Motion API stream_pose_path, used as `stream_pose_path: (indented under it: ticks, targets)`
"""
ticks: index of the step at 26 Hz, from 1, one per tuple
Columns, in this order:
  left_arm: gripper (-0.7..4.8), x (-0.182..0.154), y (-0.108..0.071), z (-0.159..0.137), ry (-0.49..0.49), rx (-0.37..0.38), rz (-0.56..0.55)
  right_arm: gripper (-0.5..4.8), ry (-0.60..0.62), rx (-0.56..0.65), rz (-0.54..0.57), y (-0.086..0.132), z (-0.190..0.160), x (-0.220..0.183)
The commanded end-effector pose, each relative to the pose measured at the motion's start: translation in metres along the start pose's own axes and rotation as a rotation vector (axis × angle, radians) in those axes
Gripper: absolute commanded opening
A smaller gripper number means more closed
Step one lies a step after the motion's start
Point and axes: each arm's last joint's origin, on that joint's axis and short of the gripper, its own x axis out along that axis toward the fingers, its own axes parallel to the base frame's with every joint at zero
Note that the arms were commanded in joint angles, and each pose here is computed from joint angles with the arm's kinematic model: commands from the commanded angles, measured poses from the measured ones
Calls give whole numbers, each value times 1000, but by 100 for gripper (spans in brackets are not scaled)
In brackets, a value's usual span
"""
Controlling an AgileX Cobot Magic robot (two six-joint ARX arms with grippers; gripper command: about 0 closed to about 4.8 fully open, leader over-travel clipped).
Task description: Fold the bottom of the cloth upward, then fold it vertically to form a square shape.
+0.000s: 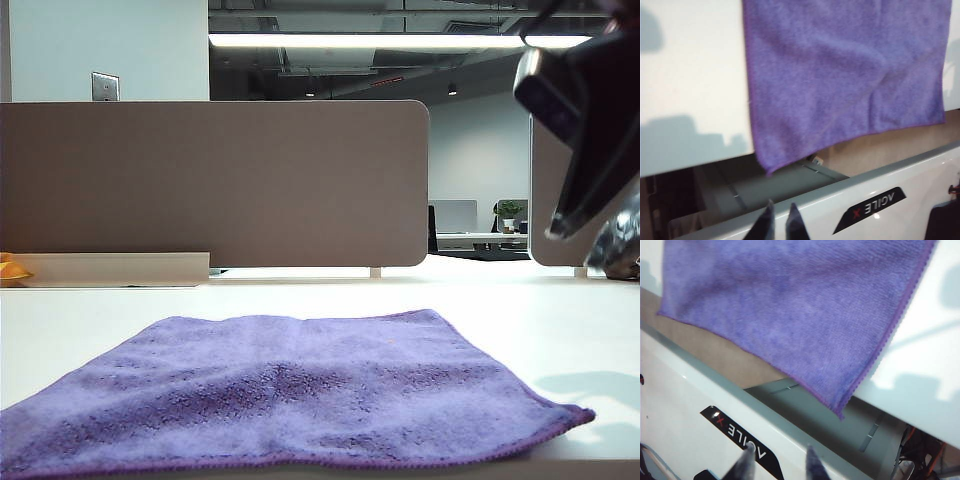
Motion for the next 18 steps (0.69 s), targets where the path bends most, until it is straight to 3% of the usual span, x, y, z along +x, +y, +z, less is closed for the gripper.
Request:
stream_pose_path:
  ticks: [1, 3, 4, 6, 11, 18]
  targets:
    - [36, 3, -6, 5, -21, -12, -31, 182, 20, 17, -17, -3, 6, 7]
    - [40, 9, -8, 7, 5, -27, -17, 214, 50, 18, -40, -7, 9, 15]
    - [68, 13, -8, 8, 19, -26, 23, 215, 58, 16, -43, -8, 10, 17]
    - [72, 20, -9, 8, 46, -22, 66, 215, 71, 20, -50, -9, 11, 20]
    - [90, 43, -14, 14, 112, -13, 78, 215, 95, 29, -63, -12, 14, 26]
    - [90, 65, 1, 9, 172, -60, 123, 215, 118, 29, -88, -16, 15, 31]
